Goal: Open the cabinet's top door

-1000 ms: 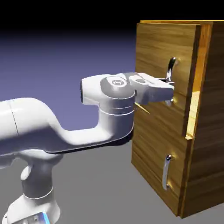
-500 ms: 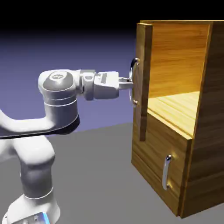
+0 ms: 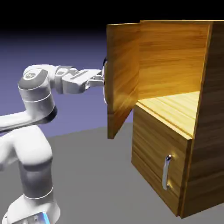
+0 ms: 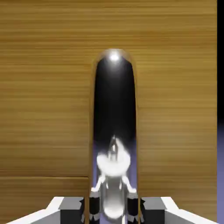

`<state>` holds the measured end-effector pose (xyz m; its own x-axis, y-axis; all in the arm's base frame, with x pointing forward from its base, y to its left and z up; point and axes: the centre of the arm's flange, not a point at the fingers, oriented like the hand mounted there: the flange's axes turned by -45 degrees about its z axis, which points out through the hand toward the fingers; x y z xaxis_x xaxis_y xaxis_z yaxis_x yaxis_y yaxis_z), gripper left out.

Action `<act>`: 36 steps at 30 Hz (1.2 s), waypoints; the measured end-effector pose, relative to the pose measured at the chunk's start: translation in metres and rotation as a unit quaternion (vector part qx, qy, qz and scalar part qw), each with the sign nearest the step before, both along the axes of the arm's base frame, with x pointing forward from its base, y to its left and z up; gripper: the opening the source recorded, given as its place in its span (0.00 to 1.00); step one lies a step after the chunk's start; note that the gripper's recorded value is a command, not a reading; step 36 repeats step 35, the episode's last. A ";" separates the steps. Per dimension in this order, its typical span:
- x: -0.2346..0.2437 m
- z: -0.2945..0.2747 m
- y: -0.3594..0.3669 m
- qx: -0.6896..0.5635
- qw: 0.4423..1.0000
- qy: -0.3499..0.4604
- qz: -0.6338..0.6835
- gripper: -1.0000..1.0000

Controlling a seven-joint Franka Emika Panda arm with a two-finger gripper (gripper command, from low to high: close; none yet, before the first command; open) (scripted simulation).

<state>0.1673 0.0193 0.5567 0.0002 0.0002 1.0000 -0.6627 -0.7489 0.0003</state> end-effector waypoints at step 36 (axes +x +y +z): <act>-0.011 0.000 0.283 0.000 0.922 0.000 -0.387 1.00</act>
